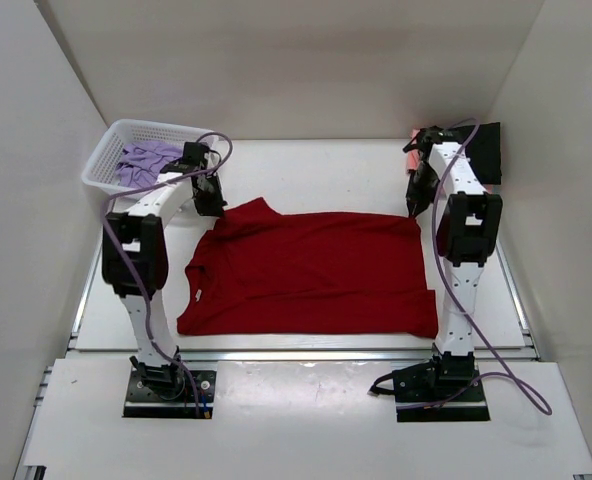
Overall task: Fold and stack the t-shirts
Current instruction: Grap the side of the flattened tshirt furthest away from the robot with both arms, then fold the other side of the tshirt into a rectangle
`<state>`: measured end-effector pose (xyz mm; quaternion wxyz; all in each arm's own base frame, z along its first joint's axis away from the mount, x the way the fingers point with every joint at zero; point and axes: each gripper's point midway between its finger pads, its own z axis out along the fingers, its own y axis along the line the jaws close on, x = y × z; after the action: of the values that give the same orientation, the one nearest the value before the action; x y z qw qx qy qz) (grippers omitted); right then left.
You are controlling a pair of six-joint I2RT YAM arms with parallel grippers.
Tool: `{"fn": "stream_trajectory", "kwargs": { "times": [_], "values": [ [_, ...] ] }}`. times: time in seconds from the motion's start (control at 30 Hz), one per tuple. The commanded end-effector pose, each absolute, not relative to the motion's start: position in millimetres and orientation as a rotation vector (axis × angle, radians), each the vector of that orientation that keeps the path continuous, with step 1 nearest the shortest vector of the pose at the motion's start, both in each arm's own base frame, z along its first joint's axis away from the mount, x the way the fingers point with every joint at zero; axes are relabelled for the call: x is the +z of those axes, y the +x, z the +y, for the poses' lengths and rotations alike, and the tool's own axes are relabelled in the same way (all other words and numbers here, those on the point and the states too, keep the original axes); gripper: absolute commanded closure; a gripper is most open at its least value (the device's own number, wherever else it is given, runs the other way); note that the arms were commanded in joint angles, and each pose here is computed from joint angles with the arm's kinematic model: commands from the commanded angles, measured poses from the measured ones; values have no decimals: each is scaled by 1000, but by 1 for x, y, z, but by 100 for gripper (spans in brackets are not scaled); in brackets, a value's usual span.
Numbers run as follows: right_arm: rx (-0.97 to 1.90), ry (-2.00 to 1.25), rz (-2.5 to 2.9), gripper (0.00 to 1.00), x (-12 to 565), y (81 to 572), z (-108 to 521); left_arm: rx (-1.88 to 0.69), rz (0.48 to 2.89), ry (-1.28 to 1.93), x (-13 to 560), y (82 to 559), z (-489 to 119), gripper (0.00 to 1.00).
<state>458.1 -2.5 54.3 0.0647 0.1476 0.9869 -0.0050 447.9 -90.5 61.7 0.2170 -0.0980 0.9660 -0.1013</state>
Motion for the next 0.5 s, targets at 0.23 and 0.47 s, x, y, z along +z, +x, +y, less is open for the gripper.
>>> {"fn": "stream_trajectory", "kwargs": {
  "times": [0.23, 0.47],
  "values": [
    [43, 351, 2857, 100, 87, 388, 16, -413, 2563, -181, 121, 403, -110, 100],
    [91, 368, 2878, 100, 69, 341, 8, -371, 2606, -130, 110, 348, -106, 100]
  ]
}}
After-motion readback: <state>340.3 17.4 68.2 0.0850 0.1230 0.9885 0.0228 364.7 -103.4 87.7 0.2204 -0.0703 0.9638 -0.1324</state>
